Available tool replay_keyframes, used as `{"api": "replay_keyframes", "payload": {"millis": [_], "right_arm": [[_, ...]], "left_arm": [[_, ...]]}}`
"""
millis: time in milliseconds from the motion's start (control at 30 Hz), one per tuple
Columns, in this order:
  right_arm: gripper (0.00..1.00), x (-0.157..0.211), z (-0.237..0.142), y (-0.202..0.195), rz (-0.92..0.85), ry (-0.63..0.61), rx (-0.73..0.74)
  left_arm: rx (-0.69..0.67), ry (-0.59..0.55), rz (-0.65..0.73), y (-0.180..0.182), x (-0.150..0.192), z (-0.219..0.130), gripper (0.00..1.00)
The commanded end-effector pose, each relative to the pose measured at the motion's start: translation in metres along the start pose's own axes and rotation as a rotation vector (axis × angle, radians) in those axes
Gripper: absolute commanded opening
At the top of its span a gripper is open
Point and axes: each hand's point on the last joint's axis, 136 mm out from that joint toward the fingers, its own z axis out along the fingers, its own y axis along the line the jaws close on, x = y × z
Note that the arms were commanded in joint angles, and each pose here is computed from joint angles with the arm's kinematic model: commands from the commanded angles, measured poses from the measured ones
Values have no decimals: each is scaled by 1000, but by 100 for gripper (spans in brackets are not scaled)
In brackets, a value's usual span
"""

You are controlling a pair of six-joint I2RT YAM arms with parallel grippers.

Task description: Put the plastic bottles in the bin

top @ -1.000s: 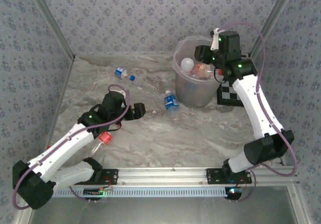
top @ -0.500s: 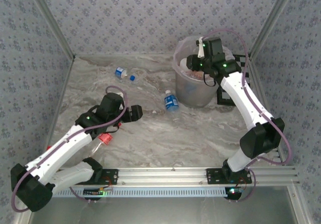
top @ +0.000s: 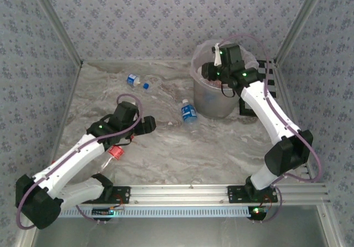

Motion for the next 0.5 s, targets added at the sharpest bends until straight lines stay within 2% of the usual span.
{"api": "replay_keyframes", "payload": {"millis": [0, 100, 233, 333, 467], "right_arm": [[35, -1, 7, 0, 27, 10, -20], [36, -25, -17, 0, 9, -50, -9], [47, -47, -55, -8, 6, -138, 20], [56, -48, -79, -16, 22, -176, 31], [63, -35, -106, -30, 55, -183, 52]], "left_arm": [[-83, -27, -48, 16, -7, -18, 93], [-191, -39, -85, 39, -3, -26, 95], [-308, -32, -62, 62, 3, -28, 100], [-408, 3, 12, 77, 7, -23, 100], [-526, 80, 123, 91, 12, -11, 100]]}}
